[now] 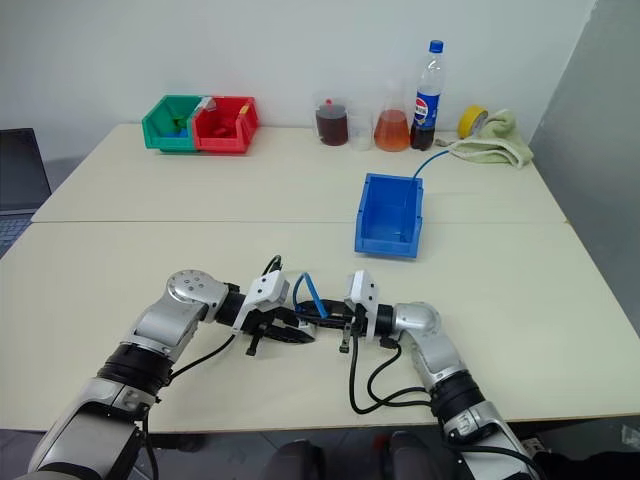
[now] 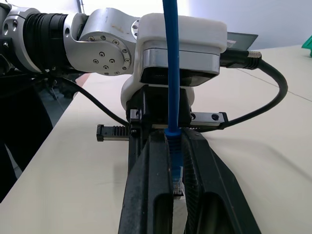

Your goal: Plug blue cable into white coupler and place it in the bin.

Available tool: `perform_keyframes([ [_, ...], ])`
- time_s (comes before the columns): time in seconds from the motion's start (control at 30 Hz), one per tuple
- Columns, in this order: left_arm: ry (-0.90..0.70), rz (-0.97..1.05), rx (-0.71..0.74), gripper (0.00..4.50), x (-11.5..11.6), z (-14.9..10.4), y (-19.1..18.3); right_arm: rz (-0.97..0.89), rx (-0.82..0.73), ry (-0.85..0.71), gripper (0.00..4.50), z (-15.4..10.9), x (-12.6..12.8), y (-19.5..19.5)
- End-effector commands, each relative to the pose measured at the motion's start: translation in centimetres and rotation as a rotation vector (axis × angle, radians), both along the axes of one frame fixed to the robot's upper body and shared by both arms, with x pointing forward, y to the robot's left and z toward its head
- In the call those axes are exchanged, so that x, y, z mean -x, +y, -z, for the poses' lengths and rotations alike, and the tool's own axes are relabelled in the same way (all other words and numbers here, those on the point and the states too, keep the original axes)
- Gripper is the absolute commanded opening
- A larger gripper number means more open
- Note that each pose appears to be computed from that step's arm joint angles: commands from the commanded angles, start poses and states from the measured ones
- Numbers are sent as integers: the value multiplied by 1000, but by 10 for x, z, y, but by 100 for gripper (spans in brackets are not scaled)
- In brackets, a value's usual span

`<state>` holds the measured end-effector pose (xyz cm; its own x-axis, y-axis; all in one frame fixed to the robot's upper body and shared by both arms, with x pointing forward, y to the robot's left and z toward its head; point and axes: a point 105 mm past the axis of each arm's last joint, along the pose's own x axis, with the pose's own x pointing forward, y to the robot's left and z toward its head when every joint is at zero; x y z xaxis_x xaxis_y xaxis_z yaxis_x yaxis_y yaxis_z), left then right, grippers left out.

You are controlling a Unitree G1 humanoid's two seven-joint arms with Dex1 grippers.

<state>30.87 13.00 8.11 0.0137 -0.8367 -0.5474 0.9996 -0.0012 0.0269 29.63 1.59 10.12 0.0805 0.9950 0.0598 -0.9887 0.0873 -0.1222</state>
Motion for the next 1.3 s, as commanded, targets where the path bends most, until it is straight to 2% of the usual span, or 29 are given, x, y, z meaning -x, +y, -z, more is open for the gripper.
perform_keyframes([
  [0.03,-65,40,22,79,-1,-14,-4,-69,40,67,5,9,6,4],
  [0.23,-75,46,14,79,0,-12,-1,-111,82,43,5,17,11,-2],
  [0.57,-78,38,20,79,0,-12,-1,-84,99,50,5,19,3,-10],
  [0.87,-89,35,27,79,-3,-14,-3,-86,228,42,5,45,7,-15],
  [1.3,-92,28,27,79,-2,-13,-2,-126,298,93,5,60,14,-17],
])
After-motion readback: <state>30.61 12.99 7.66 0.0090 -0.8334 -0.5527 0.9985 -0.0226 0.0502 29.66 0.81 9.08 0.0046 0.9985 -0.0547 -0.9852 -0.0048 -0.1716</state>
